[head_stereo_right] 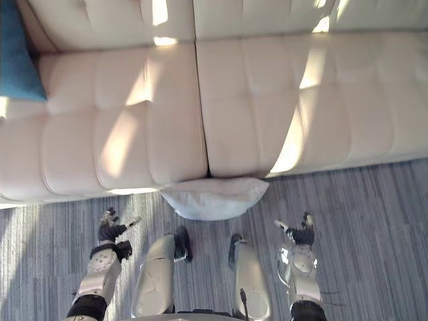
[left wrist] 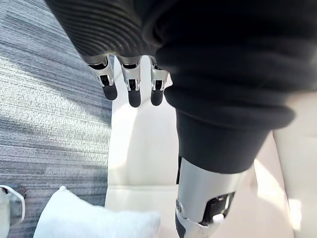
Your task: Pick up cushions and gather them together orderly.
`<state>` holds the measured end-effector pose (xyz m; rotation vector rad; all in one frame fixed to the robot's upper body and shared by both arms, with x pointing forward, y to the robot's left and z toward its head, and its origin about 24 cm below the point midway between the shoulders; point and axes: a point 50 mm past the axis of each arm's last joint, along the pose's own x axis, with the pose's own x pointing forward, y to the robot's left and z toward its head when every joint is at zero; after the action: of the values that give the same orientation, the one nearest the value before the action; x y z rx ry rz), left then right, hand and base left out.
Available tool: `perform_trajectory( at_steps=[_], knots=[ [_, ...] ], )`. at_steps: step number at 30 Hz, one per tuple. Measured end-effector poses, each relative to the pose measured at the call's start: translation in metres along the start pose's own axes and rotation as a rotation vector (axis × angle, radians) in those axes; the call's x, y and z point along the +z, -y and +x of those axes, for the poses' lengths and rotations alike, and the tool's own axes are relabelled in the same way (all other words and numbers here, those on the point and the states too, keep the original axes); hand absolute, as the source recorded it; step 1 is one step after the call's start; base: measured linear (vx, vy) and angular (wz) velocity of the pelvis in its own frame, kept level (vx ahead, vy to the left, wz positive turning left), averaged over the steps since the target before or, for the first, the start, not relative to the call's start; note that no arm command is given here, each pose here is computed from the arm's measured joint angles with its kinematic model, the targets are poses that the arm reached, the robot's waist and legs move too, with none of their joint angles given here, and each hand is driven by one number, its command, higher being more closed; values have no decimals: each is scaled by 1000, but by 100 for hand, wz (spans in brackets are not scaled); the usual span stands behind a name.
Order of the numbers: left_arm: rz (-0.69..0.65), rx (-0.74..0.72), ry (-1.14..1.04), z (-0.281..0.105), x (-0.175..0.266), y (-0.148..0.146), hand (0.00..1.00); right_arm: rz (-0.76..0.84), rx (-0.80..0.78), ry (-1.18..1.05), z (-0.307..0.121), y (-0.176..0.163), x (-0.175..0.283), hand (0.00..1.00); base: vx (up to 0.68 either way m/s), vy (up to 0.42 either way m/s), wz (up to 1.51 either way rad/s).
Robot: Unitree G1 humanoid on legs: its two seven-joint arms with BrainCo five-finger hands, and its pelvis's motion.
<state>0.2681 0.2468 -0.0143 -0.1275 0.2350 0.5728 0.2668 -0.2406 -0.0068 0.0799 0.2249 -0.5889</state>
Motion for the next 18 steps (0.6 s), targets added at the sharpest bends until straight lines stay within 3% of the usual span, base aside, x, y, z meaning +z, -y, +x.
perform_trajectory(
  at_steps=[7,13,14,18],
  knots=[
    [-139,-116,204,21,82,59,0,115,52,301,33,-41,114,0,-116,-32,-4],
    [-181,-238,353,11,136,110,0,211,134,459,25,-82,183,0,-112,-49,-2],
    [-186,-260,364,8,142,118,100,209,159,479,22,-90,190,100,-85,-40,2],
    [-201,-319,413,-4,162,144,100,254,217,498,6,-120,204,100,-40,-19,1]
  ],
)
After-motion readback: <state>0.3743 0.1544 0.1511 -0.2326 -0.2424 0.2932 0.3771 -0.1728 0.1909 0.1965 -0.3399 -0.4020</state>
